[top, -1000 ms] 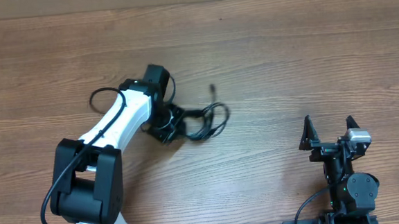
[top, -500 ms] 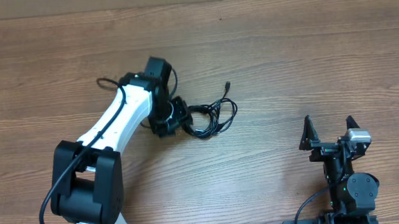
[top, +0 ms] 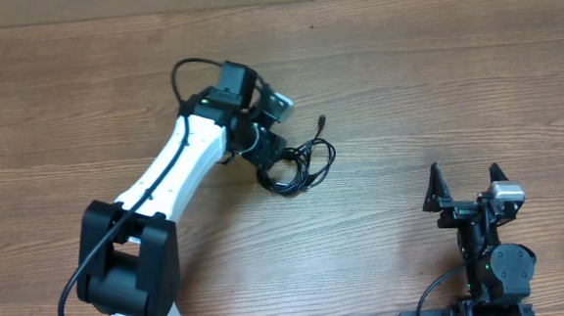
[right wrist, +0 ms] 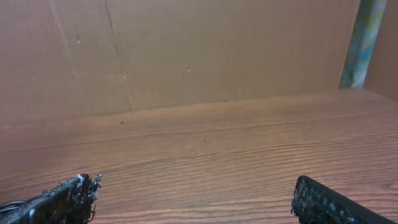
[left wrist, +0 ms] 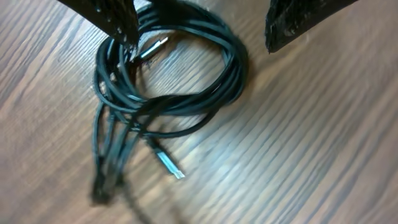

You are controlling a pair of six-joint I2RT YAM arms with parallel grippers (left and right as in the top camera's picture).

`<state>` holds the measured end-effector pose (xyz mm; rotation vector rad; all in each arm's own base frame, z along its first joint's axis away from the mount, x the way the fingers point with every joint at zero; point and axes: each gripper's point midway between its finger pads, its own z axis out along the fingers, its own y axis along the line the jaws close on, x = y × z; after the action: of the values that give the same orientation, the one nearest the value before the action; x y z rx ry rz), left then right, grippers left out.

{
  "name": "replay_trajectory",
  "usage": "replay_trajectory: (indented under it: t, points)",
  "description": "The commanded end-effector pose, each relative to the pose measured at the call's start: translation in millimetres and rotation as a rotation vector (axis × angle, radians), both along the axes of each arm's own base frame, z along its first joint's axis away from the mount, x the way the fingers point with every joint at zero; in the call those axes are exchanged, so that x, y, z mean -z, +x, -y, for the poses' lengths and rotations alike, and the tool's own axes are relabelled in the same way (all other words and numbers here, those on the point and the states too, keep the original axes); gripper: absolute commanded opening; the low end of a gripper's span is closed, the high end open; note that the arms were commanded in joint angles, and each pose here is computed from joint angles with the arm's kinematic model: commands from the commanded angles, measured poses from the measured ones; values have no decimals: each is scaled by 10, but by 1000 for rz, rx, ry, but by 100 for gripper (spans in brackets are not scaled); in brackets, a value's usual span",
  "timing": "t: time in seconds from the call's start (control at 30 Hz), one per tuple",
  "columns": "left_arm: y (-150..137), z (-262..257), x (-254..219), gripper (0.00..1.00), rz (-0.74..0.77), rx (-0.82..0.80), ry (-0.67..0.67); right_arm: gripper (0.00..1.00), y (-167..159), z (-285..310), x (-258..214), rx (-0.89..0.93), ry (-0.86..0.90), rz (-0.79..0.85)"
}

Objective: Untangle cables
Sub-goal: 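Lift the cable bundle with left gripper and raise it upward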

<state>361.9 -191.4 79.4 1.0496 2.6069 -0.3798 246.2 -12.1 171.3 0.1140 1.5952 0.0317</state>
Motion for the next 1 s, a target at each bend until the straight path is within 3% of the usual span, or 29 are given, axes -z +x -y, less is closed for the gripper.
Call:
replay_trajectory:
  t: [0.0, 0.4, 0.67, 0.77, 0.87, 0.97]
  points:
    - [21, 129, -86, 65, 125, 243, 37, 100, 1, 0, 13, 0, -5, 6]
    - [16, 144, 67, 60, 136, 354, 70, 100, 1, 0, 13, 0, -5, 6]
    - [-44, 120, 495, 57, 33, 367, 96, 100, 1, 0, 13, 0, -5, 6]
    - [-47, 119, 624, 43, 10, 367, 102, 100, 1, 0, 13, 0, -5, 6]
    - [-35, 124, 714, 17, 2, 368, 104, 100, 1, 0, 15, 0, -5, 5]
    - [-13, 132, 708, 4, 11, 367, 102, 100, 1, 0, 13, 0, -5, 6]
